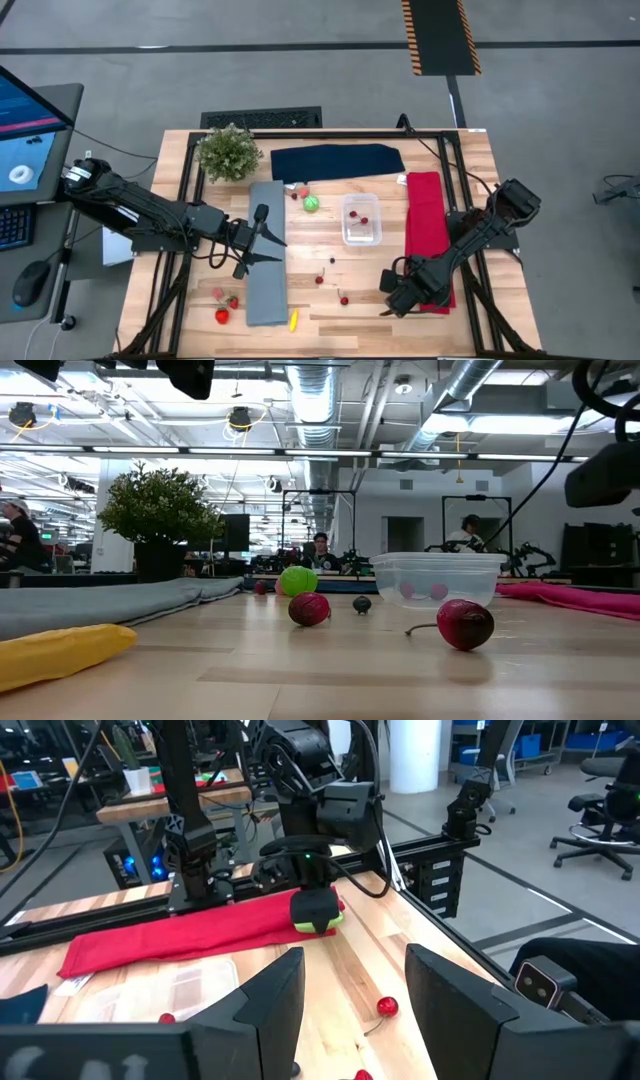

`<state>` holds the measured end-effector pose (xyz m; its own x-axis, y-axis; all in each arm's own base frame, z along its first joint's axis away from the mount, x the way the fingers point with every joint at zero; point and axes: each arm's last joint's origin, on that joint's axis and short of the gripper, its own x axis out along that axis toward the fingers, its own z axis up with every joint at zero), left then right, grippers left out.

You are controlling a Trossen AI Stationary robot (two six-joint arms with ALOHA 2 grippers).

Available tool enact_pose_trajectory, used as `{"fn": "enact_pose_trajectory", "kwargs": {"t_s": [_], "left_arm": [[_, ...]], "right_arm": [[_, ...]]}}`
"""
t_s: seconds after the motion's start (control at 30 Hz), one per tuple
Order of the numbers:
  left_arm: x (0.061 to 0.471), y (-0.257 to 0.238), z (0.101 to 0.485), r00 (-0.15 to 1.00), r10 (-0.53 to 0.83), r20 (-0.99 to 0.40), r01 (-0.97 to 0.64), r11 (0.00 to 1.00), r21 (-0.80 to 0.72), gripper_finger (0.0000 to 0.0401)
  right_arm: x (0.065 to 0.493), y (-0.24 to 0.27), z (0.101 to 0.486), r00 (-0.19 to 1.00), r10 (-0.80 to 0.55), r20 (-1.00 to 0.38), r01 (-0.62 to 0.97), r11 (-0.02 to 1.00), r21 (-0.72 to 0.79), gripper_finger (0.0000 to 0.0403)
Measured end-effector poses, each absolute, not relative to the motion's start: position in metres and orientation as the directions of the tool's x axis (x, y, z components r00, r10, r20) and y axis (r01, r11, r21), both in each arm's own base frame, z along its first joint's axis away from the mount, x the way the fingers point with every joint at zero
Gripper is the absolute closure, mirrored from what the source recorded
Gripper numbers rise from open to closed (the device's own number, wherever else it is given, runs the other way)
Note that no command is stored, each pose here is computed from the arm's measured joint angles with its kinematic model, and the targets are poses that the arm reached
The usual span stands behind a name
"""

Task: Pick and placing Produce into tupperware
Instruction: Put the green starfruit into the transparent bin

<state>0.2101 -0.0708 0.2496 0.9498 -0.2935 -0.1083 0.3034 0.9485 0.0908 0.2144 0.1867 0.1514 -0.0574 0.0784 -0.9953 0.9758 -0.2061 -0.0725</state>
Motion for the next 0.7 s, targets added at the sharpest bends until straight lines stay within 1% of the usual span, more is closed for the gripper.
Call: {"fn": "enact_pose_trajectory", "kwargs": {"t_s": [0.07, 0.2, 0.37, 0.43, 0.57, 0.7], "left_arm": [[0.2101, -0.0708, 0.2496, 0.950, -0.293, -0.108, 0.303, 0.948, 0.091, 0.0234], [0.2101, -0.0708, 0.2497, 0.950, -0.293, -0.108, 0.304, 0.948, 0.092, 0.0234], [0.2101, -0.0708, 0.2497, 0.950, -0.293, -0.108, 0.303, 0.948, 0.093, 0.0234], [0.2101, -0.0707, 0.2497, 0.950, -0.293, -0.107, 0.303, 0.948, 0.093, 0.0234], [0.2101, -0.0708, 0.2498, 0.950, -0.294, -0.107, 0.303, 0.948, 0.093, 0.0234], [0.2101, -0.0708, 0.2498, 0.950, -0.294, -0.107, 0.303, 0.948, 0.093, 0.0234]], "right_arm": [[0.2145, 0.1867, 0.1518, -0.055, 0.078, -0.995, 0.976, -0.204, -0.070, 0.0180], [0.2145, 0.1867, 0.1518, -0.051, 0.073, -0.996, 0.978, -0.198, -0.065, 0.0179], [0.2151, 0.1859, 0.1517, -0.046, 0.067, -0.997, 0.978, -0.199, -0.059, 0.0156], [0.2151, 0.1859, 0.1517, -0.046, 0.067, -0.997, 0.979, -0.198, -0.058, 0.0160], [0.2154, 0.1861, 0.1522, -0.045, 0.067, -0.997, 0.979, -0.193, -0.057, 0.0181], [0.2187, 0.1864, 0.1550, -0.036, 0.074, -0.997, 0.982, -0.181, -0.049, 0.0180]]}}
